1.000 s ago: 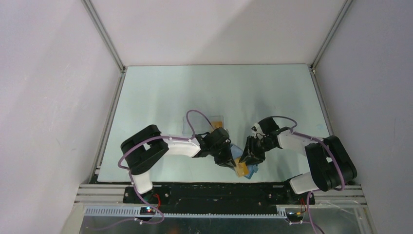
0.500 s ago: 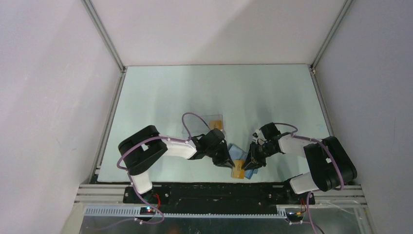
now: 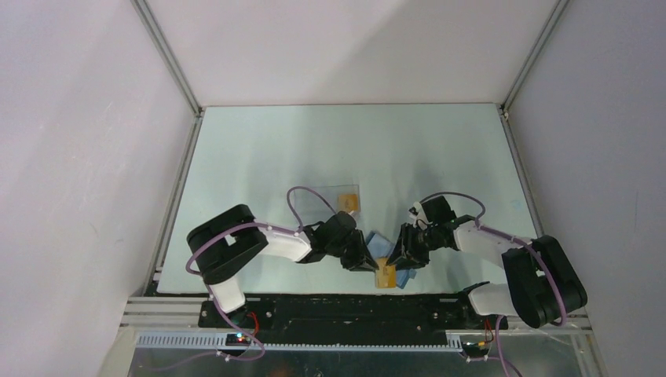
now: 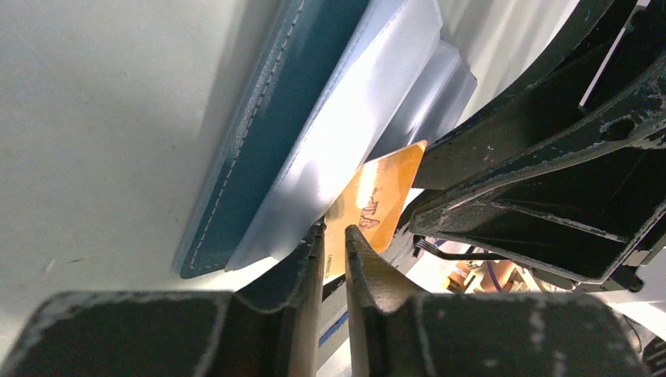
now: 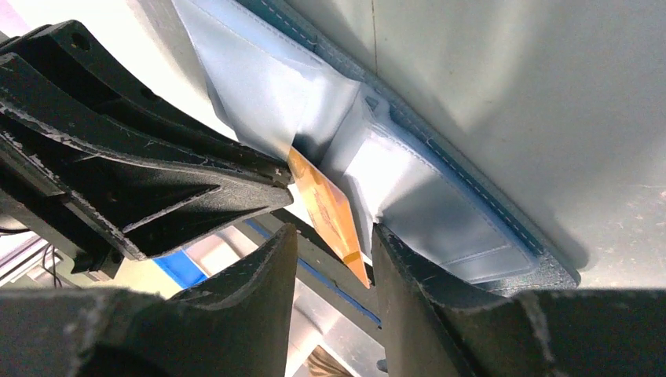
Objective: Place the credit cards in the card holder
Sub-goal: Pick up the credit card from the card holder.
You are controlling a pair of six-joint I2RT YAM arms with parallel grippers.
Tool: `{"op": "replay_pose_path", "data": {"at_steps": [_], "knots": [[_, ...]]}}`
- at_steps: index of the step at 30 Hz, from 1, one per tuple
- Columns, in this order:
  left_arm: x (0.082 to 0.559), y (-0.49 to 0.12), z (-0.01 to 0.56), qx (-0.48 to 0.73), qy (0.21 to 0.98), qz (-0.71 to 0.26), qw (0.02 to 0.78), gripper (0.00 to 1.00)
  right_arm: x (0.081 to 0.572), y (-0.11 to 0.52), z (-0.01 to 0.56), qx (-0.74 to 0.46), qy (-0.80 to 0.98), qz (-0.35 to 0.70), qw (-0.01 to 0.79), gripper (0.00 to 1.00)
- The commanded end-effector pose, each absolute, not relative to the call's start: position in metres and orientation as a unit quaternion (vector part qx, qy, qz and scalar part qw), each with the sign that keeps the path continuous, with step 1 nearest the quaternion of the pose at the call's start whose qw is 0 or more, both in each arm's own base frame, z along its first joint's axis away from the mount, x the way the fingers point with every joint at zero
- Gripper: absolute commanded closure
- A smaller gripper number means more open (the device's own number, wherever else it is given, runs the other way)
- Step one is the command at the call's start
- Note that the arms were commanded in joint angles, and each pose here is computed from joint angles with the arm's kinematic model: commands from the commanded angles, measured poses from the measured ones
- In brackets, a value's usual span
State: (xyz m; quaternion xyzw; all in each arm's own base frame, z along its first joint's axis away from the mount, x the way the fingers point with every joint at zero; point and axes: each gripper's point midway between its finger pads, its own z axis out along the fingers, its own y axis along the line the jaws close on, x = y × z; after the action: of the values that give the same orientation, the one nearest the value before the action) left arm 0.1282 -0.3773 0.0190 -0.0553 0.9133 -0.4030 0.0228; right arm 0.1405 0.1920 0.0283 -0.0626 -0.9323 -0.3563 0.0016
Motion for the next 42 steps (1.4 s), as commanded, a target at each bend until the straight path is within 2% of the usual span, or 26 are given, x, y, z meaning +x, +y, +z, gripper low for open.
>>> {"op": "replay_pose_path", "data": {"at_steps": [1, 6, 12, 14, 17, 20, 22, 28, 33, 36, 40, 41, 42], "knots": [[0.124, -0.37, 0.01, -0.073, 0.919, -0.387, 0.016, 0.82, 0.147, 0.182, 0.016, -0.054, -0.947, -0.315, -0.018, 0.55], [0.121, -0.374, 0.001, -0.076, 0.923, -0.378, 0.002, 0.94, 0.141, 0.181, 0.005, -0.046, -0.953, -0.299, -0.006, 0.55], [0.122, -0.373, -0.002, -0.086, 0.924, -0.373, -0.001, 1.0, 0.127, 0.198, -0.004, -0.068, -0.932, -0.353, 0.04, 0.57], [0.122, -0.372, -0.003, -0.09, 0.924, -0.371, 0.0, 1.0, 0.126, 0.205, -0.001, -0.073, -0.922, -0.378, 0.043, 0.6], [0.123, -0.37, -0.002, -0.094, 0.924, -0.371, 0.004, 1.0, 0.131, 0.21, 0.008, -0.068, -0.915, -0.397, 0.029, 0.71], [0.126, -0.369, 0.001, -0.102, 0.922, -0.372, 0.01, 1.0, 0.133, 0.207, 0.014, -0.066, -0.919, -0.389, 0.017, 0.75], [0.128, -0.369, 0.001, -0.107, 0.922, -0.372, 0.013, 1.0, 0.134, 0.206, 0.02, -0.06, -0.921, -0.385, 0.005, 0.74], [0.133, -0.372, 0.0, -0.125, 0.921, -0.369, 0.016, 1.0, 0.131, 0.207, 0.037, -0.046, -0.921, -0.387, -0.022, 0.6], [0.137, -0.371, -0.001, -0.144, 0.92, -0.365, 0.022, 1.0, 0.125, 0.206, 0.037, -0.043, -0.926, -0.375, -0.022, 0.62], [0.137, -0.37, -0.002, -0.147, 0.92, -0.363, 0.02, 1.0, 0.122, 0.209, 0.036, -0.042, -0.927, -0.373, -0.017, 0.71], [0.138, -0.376, 0.005, -0.133, 0.917, -0.375, 0.025, 1.0, 0.125, 0.212, 0.037, -0.036, -0.926, -0.375, -0.022, 0.93], [0.138, -0.377, 0.009, -0.121, 0.916, -0.381, 0.03, 0.99, 0.125, 0.212, 0.036, -0.036, -0.927, -0.373, -0.02, 0.99], [0.14, -0.38, 0.019, -0.113, 0.912, -0.393, 0.038, 0.94, 0.13, 0.212, 0.04, -0.03, -0.925, -0.378, -0.026, 1.0]]}}
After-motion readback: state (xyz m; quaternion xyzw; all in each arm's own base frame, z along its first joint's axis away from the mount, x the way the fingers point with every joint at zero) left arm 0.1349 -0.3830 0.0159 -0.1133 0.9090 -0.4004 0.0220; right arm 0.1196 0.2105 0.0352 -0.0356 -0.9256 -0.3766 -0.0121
